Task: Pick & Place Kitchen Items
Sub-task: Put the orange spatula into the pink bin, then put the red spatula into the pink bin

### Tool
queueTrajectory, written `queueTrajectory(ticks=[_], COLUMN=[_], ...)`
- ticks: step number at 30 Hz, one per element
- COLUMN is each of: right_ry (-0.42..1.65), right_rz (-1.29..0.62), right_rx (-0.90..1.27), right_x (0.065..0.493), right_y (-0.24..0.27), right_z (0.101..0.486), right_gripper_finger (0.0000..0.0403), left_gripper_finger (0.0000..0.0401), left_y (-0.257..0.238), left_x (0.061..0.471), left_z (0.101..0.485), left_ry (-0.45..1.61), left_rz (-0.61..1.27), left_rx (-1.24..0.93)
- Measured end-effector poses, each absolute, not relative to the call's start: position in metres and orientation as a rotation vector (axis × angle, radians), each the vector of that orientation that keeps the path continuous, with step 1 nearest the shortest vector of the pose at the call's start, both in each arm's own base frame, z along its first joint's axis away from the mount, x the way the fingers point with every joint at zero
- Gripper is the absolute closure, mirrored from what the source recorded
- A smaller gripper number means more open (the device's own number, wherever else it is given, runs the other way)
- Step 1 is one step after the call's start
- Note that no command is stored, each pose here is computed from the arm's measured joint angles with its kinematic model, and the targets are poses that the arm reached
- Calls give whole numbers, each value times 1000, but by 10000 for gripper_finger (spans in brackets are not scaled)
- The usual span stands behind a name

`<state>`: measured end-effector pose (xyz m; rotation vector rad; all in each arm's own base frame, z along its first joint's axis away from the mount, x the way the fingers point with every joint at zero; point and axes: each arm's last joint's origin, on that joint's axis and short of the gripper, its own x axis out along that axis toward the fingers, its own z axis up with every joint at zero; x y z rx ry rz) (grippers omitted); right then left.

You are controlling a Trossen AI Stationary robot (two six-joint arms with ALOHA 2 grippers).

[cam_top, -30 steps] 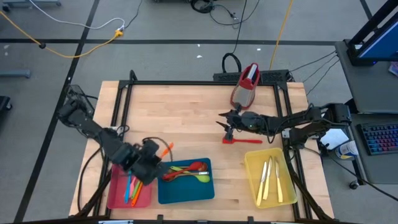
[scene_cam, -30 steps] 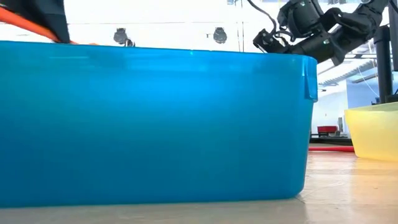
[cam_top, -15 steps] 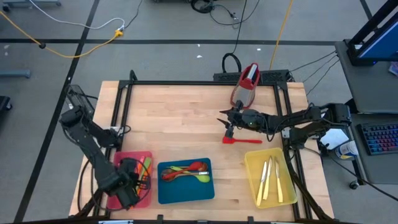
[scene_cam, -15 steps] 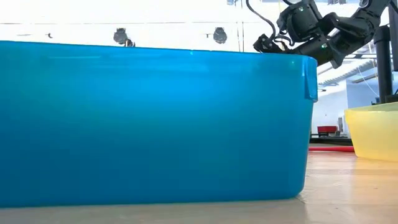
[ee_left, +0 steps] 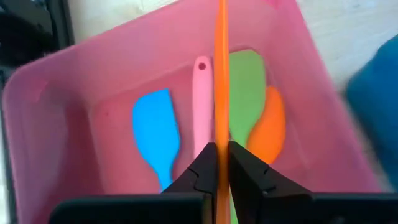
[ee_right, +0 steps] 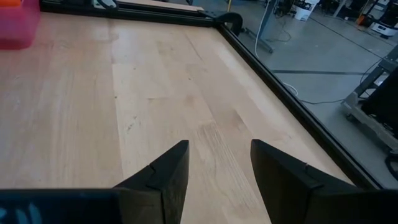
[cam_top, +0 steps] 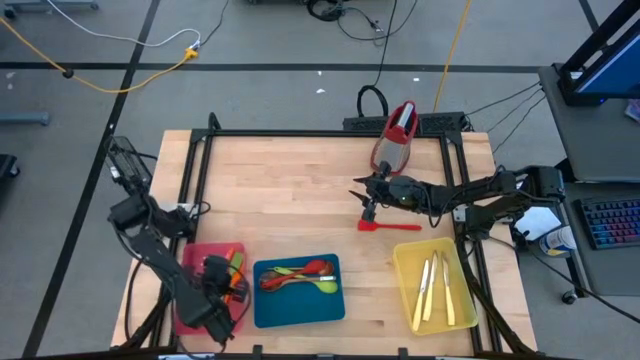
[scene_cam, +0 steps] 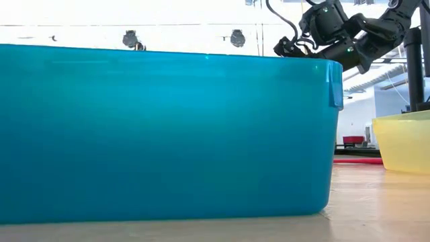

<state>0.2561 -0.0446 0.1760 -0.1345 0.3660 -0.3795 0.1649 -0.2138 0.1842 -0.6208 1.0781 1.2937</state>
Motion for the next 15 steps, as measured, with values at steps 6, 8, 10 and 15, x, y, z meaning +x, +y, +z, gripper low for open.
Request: queueTrajectory(ticks=[6, 8, 10, 15], right_ry=[366, 366, 366, 366], right_rz=[-378, -378, -378, -378], right_rx=[-134, -134, -134, -134], right_x=[256, 256, 256, 256], right_y=[-44, -44, -44, -44], right_z=[176, 176, 176, 176], right_gripper_finger=[238, 238, 238, 238], left_gripper_finger=[366, 351, 333, 300], left_y=[-214, -214, -214, -215], left_x=[169, 166, 162, 156], left_z=[173, 173, 174, 177], left_ry=[1145, 1222, 1322, 1416], left_rz=[1331, 1377, 1436, 1497], left_rx=[-545, -551, -548, -527])
